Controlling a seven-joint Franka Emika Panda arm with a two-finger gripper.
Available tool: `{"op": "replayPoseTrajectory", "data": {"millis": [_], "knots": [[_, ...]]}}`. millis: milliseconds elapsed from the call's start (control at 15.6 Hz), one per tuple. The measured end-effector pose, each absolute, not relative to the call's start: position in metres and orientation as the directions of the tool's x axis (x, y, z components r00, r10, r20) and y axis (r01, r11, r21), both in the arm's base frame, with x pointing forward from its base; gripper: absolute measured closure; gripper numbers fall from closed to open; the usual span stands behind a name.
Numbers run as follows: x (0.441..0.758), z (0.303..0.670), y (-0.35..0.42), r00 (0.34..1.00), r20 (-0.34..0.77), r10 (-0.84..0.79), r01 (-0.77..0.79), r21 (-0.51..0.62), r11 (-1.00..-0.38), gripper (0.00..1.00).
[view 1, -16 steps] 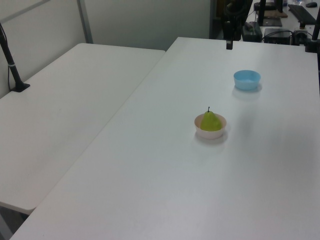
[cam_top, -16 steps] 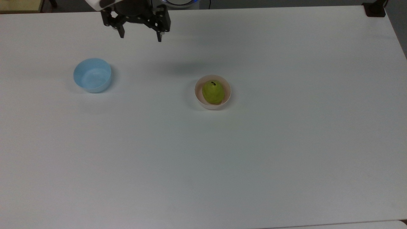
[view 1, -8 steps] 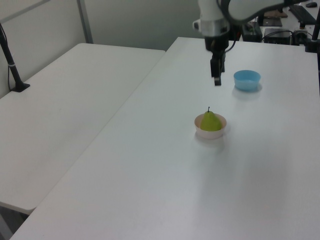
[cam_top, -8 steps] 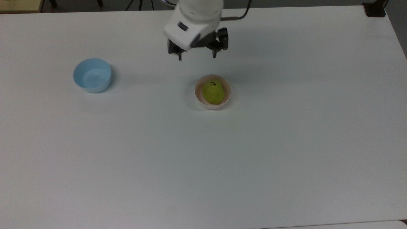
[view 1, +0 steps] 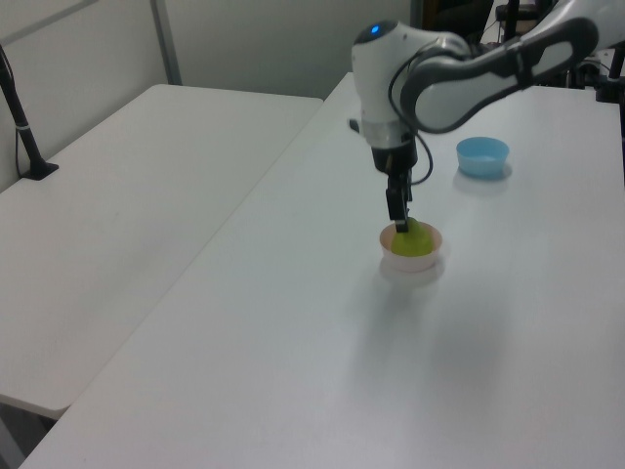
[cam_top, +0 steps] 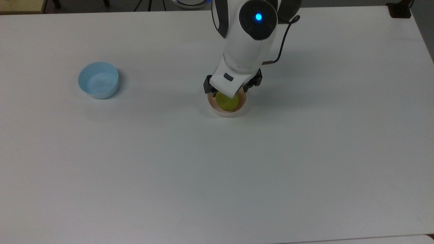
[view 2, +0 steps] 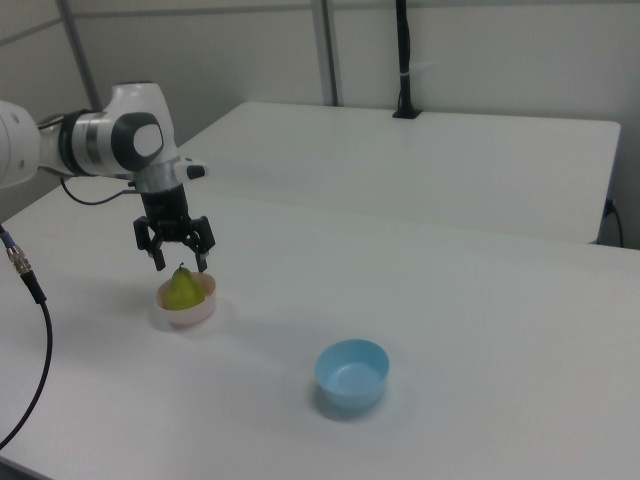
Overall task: Pick up a pear from the bowl
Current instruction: 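Lower the gripper onto the green pear and close on it, then lift the pear out of the pink bowl toward the blue bowl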
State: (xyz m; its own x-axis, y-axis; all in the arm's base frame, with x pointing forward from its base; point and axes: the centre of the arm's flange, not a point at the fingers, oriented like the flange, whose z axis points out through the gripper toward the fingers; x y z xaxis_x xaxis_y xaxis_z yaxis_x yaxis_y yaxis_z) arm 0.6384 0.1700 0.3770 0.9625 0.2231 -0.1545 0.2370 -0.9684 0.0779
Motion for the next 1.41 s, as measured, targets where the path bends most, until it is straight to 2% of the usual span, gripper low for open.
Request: {"op": "replayPoseTrajectory", "data": {"millis": [320, 513, 641, 833, 1025, 1409], "knots": [[0.638, 0.344, 0.168, 0.951, -0.203, 0.234, 0.262, 0.124, -0.957, 0.07], [0.635, 0.334, 0.167, 0.946, -0.222, 0.235, 0.268, 0.132, -0.954, 0.2], [0.635, 0.335, 0.168, 0.946, -0.22, 0.237, 0.27, 0.132, -0.954, 0.38], [0.635, 0.337, 0.169, 0.946, -0.218, 0.238, 0.271, 0.132, -0.954, 0.4], [0.636, 0.358, 0.169, 0.953, -0.186, 0.24, 0.266, 0.129, -0.955, 0.4], [0.628, 0.439, 0.128, 0.972, -0.139, 0.19, 0.206, 0.112, -0.972, 0.4]]}}
